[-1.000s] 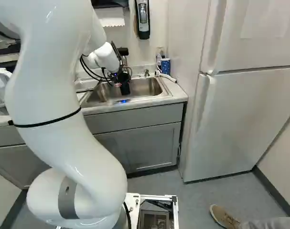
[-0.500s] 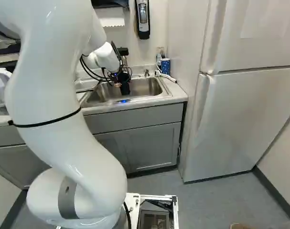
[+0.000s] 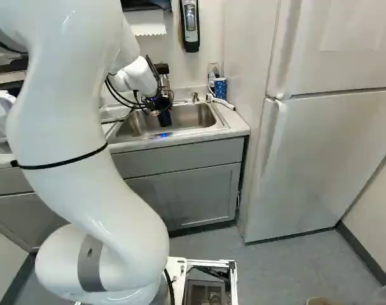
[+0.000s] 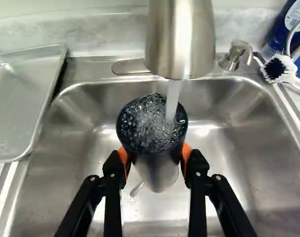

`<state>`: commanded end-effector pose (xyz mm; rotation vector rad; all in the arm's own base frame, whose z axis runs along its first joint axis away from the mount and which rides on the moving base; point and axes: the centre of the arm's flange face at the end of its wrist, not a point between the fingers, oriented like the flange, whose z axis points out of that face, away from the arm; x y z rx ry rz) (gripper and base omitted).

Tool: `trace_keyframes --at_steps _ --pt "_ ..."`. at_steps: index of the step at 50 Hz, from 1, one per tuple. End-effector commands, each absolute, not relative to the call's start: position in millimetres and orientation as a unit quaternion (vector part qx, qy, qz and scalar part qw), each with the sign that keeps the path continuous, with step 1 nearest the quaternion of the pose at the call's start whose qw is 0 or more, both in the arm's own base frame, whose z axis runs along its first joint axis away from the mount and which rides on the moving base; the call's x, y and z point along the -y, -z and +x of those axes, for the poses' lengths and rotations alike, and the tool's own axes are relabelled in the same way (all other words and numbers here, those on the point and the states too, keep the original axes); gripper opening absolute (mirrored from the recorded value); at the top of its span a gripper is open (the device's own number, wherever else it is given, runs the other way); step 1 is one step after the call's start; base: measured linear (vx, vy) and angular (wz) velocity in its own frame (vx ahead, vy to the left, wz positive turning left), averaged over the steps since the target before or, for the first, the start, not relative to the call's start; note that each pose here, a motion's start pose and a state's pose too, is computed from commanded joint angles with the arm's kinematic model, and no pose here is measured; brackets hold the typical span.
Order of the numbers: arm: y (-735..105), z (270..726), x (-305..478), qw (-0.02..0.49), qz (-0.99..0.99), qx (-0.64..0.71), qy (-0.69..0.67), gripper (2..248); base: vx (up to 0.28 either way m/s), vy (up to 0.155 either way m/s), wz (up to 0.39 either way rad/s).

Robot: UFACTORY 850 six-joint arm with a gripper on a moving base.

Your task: Rinse the cup and place it in the tray

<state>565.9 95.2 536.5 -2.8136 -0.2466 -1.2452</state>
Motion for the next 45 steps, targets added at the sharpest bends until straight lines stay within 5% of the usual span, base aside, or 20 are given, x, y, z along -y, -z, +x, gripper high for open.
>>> trace_keyframes --at_steps 45 --pt "-547.6 549.7 -169.2 0.055 -0.9 0.139 0.41 121 0.0 0.0 0.0"
